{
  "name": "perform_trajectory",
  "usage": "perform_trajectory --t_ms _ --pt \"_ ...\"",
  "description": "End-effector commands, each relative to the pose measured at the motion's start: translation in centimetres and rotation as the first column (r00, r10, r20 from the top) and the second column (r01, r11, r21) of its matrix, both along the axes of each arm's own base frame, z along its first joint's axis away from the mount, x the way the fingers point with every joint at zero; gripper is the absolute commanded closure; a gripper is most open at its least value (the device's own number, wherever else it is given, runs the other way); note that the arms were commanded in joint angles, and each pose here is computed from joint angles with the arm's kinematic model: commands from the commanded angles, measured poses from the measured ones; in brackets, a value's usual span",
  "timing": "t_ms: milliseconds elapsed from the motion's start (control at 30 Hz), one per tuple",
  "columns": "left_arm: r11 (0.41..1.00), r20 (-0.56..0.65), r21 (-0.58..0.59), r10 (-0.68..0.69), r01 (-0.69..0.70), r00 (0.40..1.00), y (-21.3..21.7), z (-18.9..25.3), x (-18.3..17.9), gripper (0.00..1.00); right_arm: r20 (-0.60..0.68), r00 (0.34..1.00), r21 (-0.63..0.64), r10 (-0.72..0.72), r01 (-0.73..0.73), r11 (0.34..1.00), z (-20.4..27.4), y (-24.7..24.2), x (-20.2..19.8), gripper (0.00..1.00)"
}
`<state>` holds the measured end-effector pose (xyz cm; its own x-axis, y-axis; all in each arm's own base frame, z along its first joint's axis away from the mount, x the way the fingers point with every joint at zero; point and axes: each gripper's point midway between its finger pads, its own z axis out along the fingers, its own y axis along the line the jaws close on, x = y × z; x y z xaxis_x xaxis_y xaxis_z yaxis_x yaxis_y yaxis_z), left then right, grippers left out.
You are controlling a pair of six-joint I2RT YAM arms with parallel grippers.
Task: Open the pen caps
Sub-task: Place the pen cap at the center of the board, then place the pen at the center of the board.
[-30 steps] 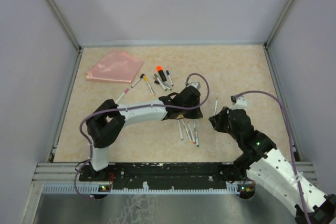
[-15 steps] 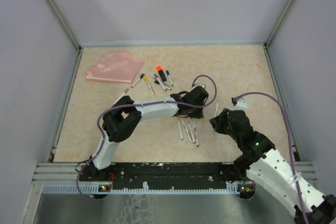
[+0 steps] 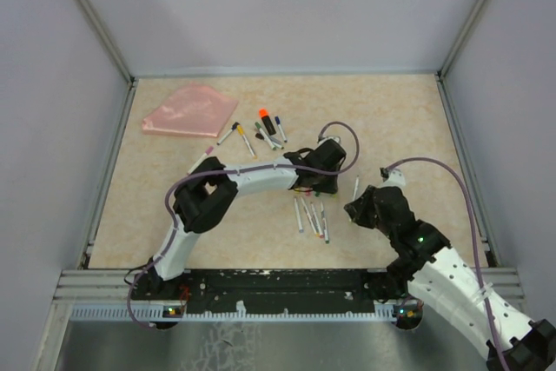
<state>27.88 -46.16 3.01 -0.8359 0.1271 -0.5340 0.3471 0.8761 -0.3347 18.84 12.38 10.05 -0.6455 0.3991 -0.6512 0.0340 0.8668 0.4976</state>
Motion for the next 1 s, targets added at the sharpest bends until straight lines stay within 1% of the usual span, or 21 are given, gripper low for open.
perform_trajectory --t_ms 0,133,267,400,433,500,633,833,967 --pt "0.999 0.014 -0.036 0.01 -0.01 1.0 -0.2 2.0 1.1 0.67 0.018 1.0 0.048 -0.011 0.01 0.999 0.6 0.4 0.4 1.0" --pt "0.997 0.046 -0.075 0.012 -0.009 0.999 -0.1 4.7 1.5 0.66 0.005 1.0 0.043 -0.003 0.003 0.999 0.3 0.5 0.3 1.0" --pt "0.992 0.104 -0.126 0.015 -0.001 0.994 0.8 8.8 2.0 0.65 -0.016 1.0 0.038 0.013 -0.013 0.999 -0.1 0.8 0.1 1.0" --pt "0.988 0.184 -0.153 -0.009 0.038 0.983 3.2 11.8 2.1 0.62 -0.037 0.999 0.033 0.041 -0.039 0.999 -0.6 1.1 -0.1 1.0" --pt "0.984 0.212 -0.17 -0.017 0.053 0.977 3.9 13.1 2.1 0.61 -0.043 0.998 0.03 0.05 -0.049 0.998 -0.8 1.3 -0.2 1.0" --pt "0.981 0.243 -0.175 -0.04 0.085 0.969 5.5 13.9 1.7 0.57 -0.054 0.996 0.026 0.067 -0.066 0.997 -1.0 1.5 -0.3 1.0" --pt "0.985 0.278 -0.164 -0.014 0.061 0.961 9.7 14.1 1.7 0.51 -0.091 0.99 0.023 0.104 -0.103 0.994 -1.9 2.0 -0.6 1.0" --pt "0.987 0.271 -0.152 0.101 -0.061 0.957 16.9 12.8 1.9 0.44 -0.147 0.978 0.03 0.148 -0.145 0.989 -3.3 2.8 -1.1 1.0" --pt "0.982 0.293 -0.118 0.179 -0.15 0.939 20.7 12.5 2.3 0.37 -0.19 0.968 0.028 0.165 -0.163 0.986 -4.5 3.0 -1.6 0.96"
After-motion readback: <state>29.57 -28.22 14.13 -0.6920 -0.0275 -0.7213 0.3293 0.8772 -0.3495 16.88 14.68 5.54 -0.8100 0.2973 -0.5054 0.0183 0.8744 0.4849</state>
